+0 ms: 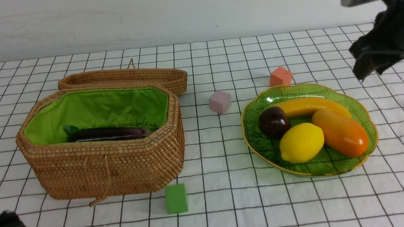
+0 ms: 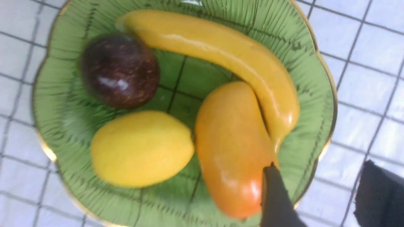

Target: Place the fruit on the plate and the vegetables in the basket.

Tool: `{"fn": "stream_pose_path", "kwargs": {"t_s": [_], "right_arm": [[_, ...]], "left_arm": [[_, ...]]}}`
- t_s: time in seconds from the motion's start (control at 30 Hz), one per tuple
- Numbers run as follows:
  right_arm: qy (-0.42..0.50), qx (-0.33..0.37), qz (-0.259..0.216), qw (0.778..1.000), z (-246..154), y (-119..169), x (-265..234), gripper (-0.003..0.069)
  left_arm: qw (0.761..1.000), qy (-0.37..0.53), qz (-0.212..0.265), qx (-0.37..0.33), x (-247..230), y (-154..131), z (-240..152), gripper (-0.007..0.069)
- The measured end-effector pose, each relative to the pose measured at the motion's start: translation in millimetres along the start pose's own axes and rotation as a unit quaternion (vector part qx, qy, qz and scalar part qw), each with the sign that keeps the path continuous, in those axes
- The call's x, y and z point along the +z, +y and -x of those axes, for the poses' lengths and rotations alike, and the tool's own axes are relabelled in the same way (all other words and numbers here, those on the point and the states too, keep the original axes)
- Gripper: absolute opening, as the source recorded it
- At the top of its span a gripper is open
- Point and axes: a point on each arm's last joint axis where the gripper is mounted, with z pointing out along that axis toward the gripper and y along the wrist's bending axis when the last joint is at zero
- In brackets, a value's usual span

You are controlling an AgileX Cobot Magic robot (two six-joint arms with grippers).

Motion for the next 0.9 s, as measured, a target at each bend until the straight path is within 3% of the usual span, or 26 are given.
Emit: {"fn": "stream_pose_path", "kwargs": {"t_s": [0.07, 0.17, 0.2, 0.27, 0.63, 0.9], "right_arm": [[-0.013, 0.023, 0.005, 1.0, -11.8, 14.7, -46.1, 0.0202], [-0.029, 0.034, 0.011, 0.999, -28.2, 27.1, -74.4, 0.0106], [-0.029, 0.042, 0.016, 0.999, -47.5, 36.1, -88.1, 0.0052], [-0.028, 0.054, 0.02, 0.998, -73.0, 46.7, -102.0, 0.001], [-0.062, 0.111, 0.017, 0.992, -239.3, 94.5, -119.4, 0.0003], [-0.173, 0.154, 0.0, 0.973, -284.1, 102.1, -111.1, 0.0016]], "left_arm": [[1.0, -0.021, 0.007, 0.007, -12.0, -0.2, -1.7, -0.0013], [0.999, -0.035, 0.011, 0.006, -22.1, -0.4, -11.4, -0.0013], [0.999, -0.049, 0.015, -0.001, -28.9, -0.3, -25.9, -0.0013], [0.998, -0.061, 0.019, -0.01, -31.7, 0.4, -44.2, -0.0013], [0.993, -0.106, 0.038, -0.035, -2.4, 8.5, -117.9, -0.0013], [0.997, -0.053, 0.041, -0.039, 9.8, 10.1, -150.9, -0.0013]]}}
